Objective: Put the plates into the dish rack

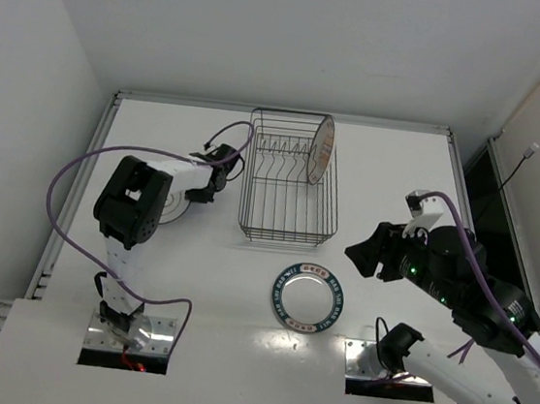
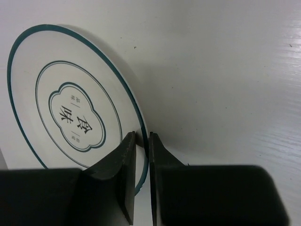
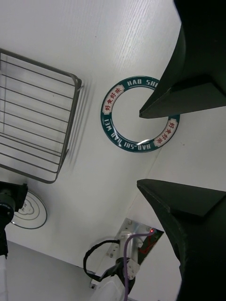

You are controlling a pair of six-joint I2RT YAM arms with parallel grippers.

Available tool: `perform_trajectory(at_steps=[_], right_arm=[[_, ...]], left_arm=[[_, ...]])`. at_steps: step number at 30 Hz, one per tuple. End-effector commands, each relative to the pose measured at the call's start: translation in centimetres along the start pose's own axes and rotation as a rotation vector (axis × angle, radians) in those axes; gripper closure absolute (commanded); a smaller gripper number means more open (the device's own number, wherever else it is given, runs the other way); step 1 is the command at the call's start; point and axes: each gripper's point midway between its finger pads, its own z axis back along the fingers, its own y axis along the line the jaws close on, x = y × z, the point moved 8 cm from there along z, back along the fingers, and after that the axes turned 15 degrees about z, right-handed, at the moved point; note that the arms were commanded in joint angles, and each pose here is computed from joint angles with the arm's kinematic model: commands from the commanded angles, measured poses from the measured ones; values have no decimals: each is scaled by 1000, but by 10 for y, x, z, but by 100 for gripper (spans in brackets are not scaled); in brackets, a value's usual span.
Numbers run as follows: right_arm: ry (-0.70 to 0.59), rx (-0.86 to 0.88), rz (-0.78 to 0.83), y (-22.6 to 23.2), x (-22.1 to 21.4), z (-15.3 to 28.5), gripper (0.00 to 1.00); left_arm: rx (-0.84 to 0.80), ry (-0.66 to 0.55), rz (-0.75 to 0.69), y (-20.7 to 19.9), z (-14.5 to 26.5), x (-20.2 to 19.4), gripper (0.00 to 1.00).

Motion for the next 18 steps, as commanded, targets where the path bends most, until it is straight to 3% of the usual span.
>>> perform_trajectory(at_steps=[1, 4, 8, 12, 18], right_arm=[[-18, -17, -21, -2, 2, 10, 48], [-15, -27, -31, -4, -2, 16, 48], [-15, -27, -40, -4, -3, 18, 48], [-6, -30, -39, -5, -5, 18, 48], [-1, -42, -47, -5, -3, 18, 48]], left_arm=[[8, 164, -11, 1, -14, -26, 100], [-14, 89, 34, 4, 9, 6, 100], [-120, -60, 163, 6, 73, 78, 100], [-349, -295, 334, 14, 173, 157, 100], [-738, -562, 506, 23, 280, 203, 100]])
